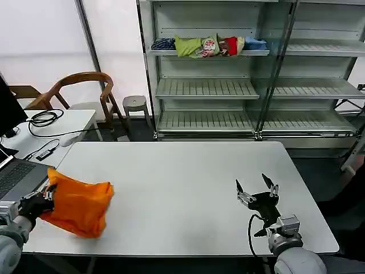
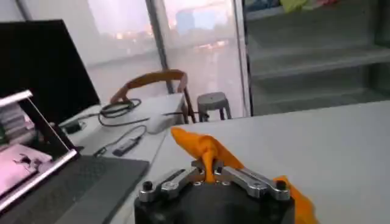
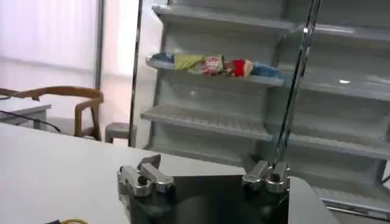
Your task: Fold and organize the clothes.
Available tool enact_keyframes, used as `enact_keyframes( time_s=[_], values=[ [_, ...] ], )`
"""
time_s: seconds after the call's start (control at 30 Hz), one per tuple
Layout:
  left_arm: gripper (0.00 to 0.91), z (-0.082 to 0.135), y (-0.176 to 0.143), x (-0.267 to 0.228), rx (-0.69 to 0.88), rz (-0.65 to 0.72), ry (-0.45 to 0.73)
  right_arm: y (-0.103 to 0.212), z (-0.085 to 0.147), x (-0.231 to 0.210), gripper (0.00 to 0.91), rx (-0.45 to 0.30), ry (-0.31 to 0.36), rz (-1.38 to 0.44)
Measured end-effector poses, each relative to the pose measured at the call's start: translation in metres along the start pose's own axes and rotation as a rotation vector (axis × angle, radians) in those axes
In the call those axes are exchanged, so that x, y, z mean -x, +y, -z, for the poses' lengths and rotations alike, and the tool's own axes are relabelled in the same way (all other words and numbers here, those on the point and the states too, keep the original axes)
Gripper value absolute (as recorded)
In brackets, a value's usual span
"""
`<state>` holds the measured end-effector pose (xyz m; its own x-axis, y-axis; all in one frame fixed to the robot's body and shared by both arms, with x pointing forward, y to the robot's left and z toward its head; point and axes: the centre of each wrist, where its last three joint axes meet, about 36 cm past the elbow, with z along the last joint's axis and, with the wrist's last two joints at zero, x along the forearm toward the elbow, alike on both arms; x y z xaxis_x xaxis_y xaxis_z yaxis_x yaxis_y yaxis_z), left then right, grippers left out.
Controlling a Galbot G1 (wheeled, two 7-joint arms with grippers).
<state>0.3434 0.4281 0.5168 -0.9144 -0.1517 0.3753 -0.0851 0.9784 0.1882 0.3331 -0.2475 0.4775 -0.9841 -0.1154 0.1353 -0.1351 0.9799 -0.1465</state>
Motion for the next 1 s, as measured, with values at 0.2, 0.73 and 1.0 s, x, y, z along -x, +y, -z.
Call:
enact_keyframes(
  time_s=[0.2, 0.73, 1.0],
  values=[
    [0.02, 0.015, -0.017, -0.015, 0.042, -0.046, -0.059, -0.002, -0.002, -0.006, 0.907, -0.009, 0.008, -0.012],
    [0.03, 0.032, -0.003, -0.026, 0.198, 0.002, -0.106, 0.004, -0.005, -0.01, 0.907, -0.003, 0.019, -0.021],
    [0.03, 0.016, -0.035, -0.032, 0.224, 0.022, -0.146, -0.001, -0.007, -0.013, 0.907, -0.017, 0.03, -0.033]
  ],
)
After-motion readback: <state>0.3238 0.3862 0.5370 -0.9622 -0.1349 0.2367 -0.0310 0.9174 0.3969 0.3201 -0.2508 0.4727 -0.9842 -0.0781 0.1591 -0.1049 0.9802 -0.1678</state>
